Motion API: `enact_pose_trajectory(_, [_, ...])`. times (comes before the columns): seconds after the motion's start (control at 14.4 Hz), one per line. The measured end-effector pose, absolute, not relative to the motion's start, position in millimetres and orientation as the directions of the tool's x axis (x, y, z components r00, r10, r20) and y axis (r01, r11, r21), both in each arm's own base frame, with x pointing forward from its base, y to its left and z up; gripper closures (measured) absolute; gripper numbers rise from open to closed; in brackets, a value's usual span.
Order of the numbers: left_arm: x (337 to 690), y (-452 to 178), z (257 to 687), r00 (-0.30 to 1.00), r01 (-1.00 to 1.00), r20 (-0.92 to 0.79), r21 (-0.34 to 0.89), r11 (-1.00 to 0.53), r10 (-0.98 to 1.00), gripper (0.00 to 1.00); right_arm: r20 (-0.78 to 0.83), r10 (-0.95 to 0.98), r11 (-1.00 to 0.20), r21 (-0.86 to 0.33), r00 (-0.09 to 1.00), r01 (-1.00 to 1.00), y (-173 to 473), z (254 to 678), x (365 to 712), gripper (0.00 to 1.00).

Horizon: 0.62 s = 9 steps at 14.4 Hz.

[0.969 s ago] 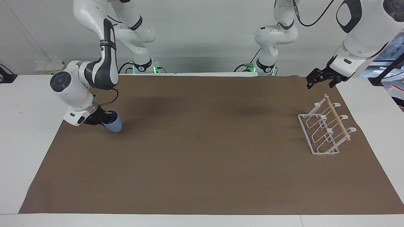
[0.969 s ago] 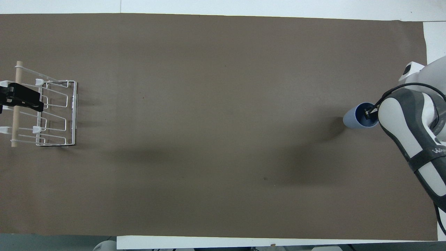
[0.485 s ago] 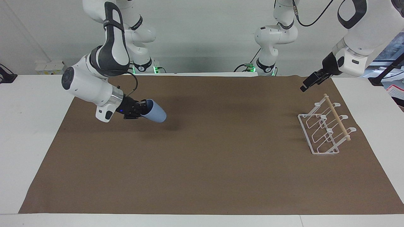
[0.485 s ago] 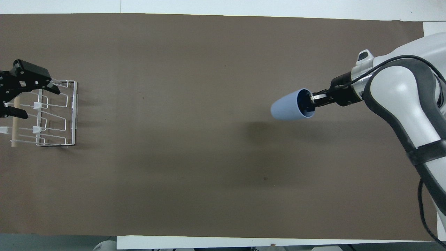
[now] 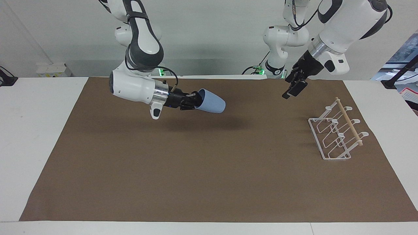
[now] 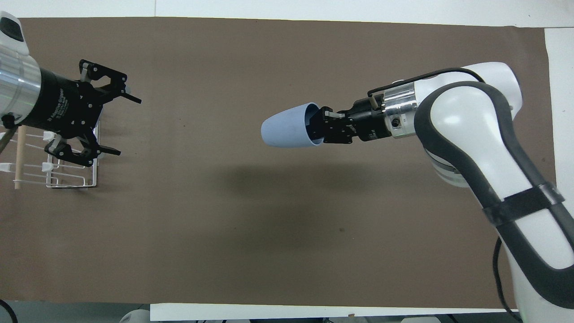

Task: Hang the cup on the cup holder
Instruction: 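Lift the cup with the right gripper while the left gripper approaches, then grasp the cup base with the left gripper from the right gripper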

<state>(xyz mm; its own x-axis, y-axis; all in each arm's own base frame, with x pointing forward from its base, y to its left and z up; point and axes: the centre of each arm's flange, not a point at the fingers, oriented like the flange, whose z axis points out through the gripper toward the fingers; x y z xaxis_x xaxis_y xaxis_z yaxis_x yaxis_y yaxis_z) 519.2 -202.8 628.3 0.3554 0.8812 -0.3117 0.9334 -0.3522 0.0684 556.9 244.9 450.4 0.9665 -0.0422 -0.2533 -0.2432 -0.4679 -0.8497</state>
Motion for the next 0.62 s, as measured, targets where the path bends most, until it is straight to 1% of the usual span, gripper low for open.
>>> enact_pose_trajectory(0.28, [522, -219, 635, 0.087, 0.996, -0.438, 0.018, -0.088, 0.895, 0.0, -0.324, -0.108, -0.36, -0.868, 0.94, -0.341, 311, 447, 532, 0.96])
enact_pose_trajectory(0.35, [523, -221, 634, 0.035, 0.999, -0.465, -0.005, -0.043, 0.885, 0.0, -0.34, -0.119, -0.341, -0.868, 0.933, -0.359, 324, 448, 527, 0.96])
enact_pose_trajectory(0.48, [522, -229, 624, -0.021, 0.998, -0.506, -0.058, -0.009, 0.862, 0.0, -0.37, -0.128, -0.302, -0.869, 0.92, -0.392, 336, 449, 521, 0.96])
enact_pose_trajectory(0.62, [518, -245, 610, -0.032, 0.996, -0.514, -0.085, -0.013, 0.857, 0.0, -0.396, -0.134, -0.27, -0.867, 0.908, -0.418, 338, 450, 520, 0.96])
